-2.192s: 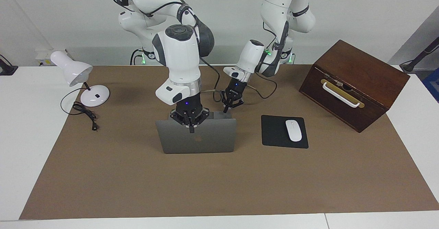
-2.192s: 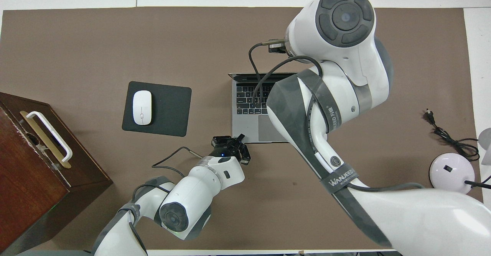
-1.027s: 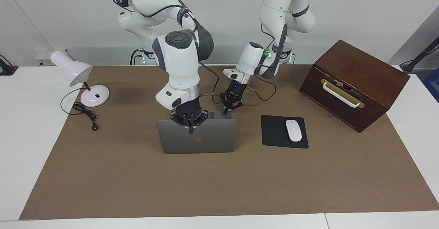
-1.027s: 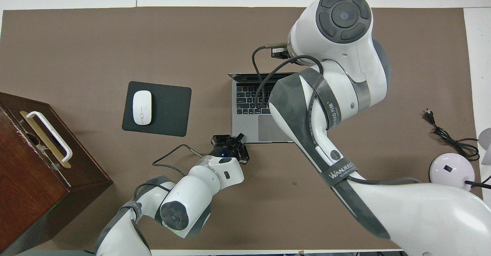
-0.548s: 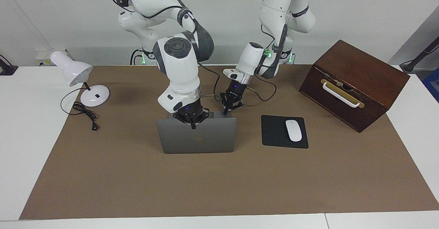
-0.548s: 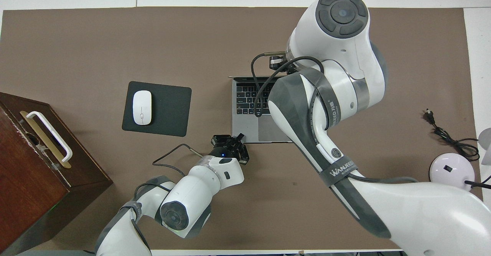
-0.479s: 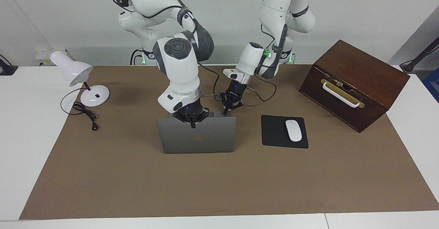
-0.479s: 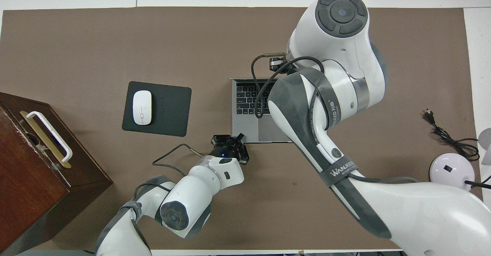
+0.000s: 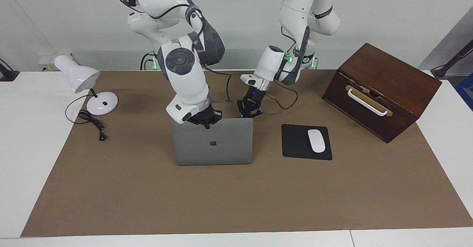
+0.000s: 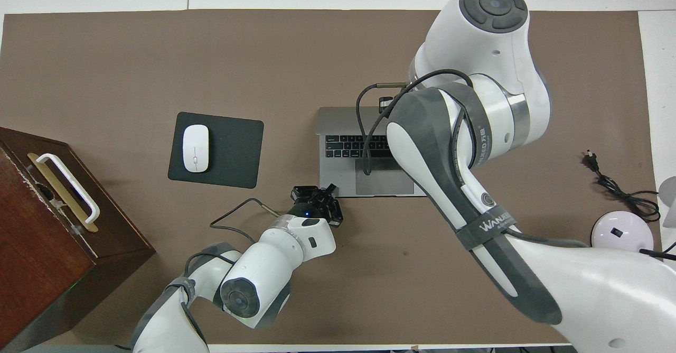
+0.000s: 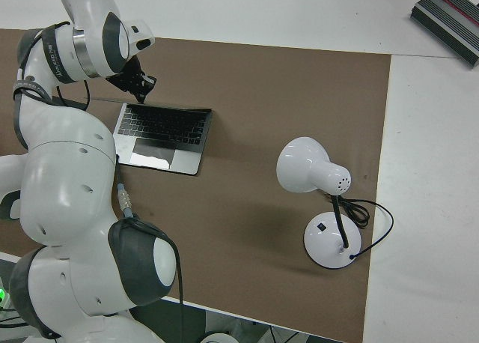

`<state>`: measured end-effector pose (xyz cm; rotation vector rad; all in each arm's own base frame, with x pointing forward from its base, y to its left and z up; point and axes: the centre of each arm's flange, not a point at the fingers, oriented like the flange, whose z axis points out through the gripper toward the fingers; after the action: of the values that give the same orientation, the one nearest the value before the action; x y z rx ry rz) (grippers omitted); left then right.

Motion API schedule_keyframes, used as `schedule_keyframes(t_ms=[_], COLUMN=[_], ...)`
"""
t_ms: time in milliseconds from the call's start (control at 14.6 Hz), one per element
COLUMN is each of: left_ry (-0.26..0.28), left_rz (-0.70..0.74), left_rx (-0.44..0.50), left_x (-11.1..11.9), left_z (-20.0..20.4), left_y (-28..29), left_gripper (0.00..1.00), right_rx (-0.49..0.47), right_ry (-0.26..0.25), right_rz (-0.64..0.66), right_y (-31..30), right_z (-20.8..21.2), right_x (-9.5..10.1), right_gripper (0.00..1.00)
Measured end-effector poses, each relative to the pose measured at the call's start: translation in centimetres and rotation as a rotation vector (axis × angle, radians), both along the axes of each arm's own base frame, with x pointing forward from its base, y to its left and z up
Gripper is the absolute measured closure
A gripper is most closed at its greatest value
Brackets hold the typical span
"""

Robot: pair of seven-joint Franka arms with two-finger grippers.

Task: Close laptop with both arms
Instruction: 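Push the laptop lid down toward the keyboard with the right gripper, then press the lid fully shut with the right gripper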

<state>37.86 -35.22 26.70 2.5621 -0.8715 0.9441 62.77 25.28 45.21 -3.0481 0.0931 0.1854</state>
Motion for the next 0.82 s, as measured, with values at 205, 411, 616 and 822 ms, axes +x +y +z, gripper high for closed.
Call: schedule_keyframes(t_ms=[205, 411, 616, 822], left_ry=[-0.002, -0.003, -0.004, -0.004], left_rz=[0.000, -0.001, -0.001, -0.001], left_rx=[-0.001, -0.001, -0.001, -0.001], left_x=[0.0, 0.0, 0.0, 0.0], left_z=[0.0, -0.1, -0.1, -0.1], left_y=[0.0, 0.0, 0.0, 0.0], left_gripper=[0.99, 0.99, 0.99, 0.99], right_rx=[-0.016, 0.005, 0.016, 0.019], right_ry=[0.045, 0.052, 0.045, 0.029], right_rz=[0.001, -0.016, -0.026, -0.033], right_y=[-0.3, -0.3, -0.1, -0.3], right_z=[-2.4, -4.9, -7.0, -8.3], right_x=[-0.9, -1.3, -1.7, -1.9], right_gripper=[0.99, 0.99, 0.99, 0.99])
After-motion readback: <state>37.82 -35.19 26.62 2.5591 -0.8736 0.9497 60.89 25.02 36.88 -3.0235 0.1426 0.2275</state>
